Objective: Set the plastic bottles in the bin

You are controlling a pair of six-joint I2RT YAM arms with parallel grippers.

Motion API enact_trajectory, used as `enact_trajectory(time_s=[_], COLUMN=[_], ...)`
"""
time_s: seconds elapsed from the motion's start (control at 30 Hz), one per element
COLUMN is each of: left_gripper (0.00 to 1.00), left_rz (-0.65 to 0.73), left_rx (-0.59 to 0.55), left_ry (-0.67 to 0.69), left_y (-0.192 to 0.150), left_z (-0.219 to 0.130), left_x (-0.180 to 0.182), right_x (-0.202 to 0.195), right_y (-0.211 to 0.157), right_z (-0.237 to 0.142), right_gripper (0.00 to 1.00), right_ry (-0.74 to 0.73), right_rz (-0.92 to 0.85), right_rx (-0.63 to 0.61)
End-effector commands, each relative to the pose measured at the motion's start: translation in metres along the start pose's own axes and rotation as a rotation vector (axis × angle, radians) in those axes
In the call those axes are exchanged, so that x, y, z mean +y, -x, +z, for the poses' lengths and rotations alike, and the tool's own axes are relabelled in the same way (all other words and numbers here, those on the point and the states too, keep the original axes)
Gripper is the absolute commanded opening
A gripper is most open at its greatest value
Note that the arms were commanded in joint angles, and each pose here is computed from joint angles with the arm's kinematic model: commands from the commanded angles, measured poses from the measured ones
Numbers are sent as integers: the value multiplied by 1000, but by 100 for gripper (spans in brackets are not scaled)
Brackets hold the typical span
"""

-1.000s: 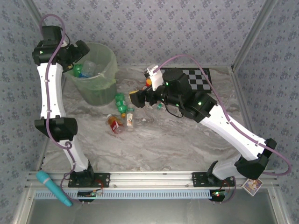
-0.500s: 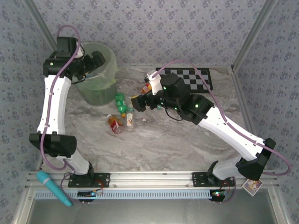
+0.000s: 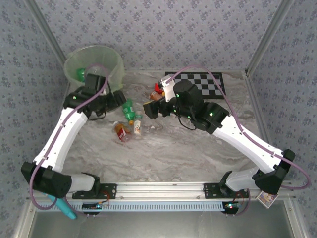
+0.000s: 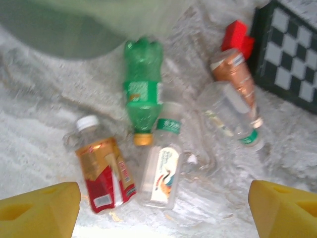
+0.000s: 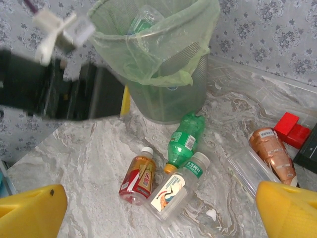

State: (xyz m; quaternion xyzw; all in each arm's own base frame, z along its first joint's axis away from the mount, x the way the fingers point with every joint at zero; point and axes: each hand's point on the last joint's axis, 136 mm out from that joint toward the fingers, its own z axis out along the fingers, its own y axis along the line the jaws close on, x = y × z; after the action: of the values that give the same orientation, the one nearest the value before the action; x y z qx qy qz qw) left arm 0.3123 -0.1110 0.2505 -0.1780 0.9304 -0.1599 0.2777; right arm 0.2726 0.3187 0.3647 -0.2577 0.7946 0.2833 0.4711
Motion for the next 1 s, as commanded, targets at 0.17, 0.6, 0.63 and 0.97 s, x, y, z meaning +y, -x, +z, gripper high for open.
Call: enact_trajectory(time_s=[0.17,0.6,0.63,0.97], left_gripper=[87,87,87,85], left_rz=[-219,-299,-299,-265], left_rx=[58,165,172,225], left_ry=[27,103,110,192], left_y=[-55,-92,-94,-112], left_z=[40,99,103,131], left_x=[29,54,55,76], right_x=[4,20,21,27], right_y=[6,-6,-7,-11], right_z=[8,13,13,14], right_gripper=[100,100,100,100], right_ry=[26,94,101,112], right_rz=[8,-2,-4,-5], right_rx=[-7,56,61,71])
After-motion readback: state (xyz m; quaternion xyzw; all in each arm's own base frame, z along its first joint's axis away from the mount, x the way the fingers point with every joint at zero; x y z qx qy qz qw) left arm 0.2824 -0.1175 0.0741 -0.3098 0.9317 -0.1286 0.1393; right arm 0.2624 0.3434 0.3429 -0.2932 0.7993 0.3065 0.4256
